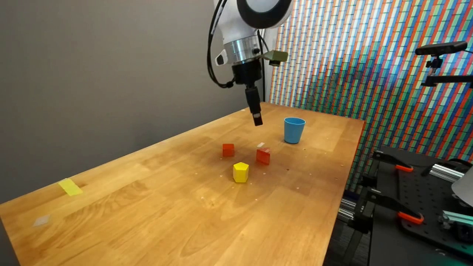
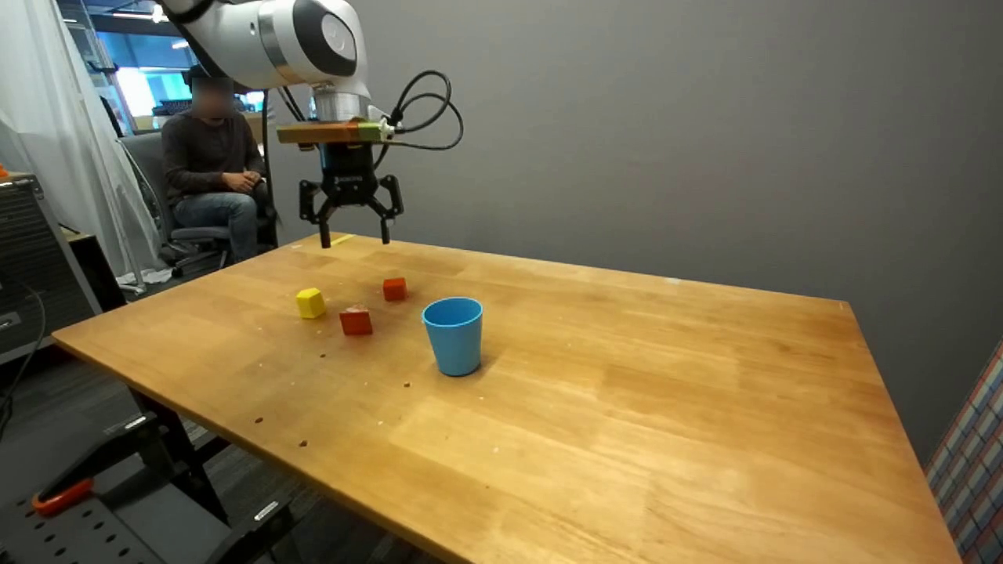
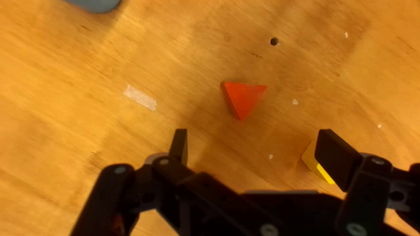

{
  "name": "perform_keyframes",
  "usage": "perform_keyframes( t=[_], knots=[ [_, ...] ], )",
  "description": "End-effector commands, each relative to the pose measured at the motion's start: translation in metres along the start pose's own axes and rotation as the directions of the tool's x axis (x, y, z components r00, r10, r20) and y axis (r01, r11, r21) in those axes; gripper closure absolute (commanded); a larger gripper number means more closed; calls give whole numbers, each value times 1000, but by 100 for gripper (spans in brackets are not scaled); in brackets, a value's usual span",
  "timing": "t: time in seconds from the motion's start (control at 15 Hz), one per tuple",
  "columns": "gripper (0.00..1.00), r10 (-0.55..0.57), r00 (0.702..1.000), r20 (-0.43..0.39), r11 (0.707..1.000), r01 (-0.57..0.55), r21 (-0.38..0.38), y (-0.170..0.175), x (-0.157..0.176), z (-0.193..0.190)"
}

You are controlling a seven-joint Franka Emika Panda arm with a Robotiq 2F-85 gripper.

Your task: Put the yellow block in the cup

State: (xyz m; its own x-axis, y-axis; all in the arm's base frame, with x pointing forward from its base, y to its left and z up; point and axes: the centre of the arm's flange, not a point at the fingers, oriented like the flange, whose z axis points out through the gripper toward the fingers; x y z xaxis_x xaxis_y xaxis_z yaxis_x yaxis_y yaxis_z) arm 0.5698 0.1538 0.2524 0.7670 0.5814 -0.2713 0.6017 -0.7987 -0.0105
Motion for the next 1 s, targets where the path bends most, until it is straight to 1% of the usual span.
perform_keyframes(
  t=[0.0, 0.2, 0.4, 0.6, 0.73, 0.93],
  knots=[
    [0, -78, 996, 52, 994, 74, 74, 6, 60, 23],
    [0, -148, 986, 82, 978, 133, 163, -10, 75, 48],
    [0, -205, 974, 101, 963, 183, 197, -37, 80, 61],
    [0, -249, 964, 94, 958, 230, 172, -63, 86, 72],
    [0, -257, 962, 90, 960, 244, 135, -78, 91, 82],
    [0, -286, 953, 102, 954, 274, 124, -91, 96, 92]
  ],
)
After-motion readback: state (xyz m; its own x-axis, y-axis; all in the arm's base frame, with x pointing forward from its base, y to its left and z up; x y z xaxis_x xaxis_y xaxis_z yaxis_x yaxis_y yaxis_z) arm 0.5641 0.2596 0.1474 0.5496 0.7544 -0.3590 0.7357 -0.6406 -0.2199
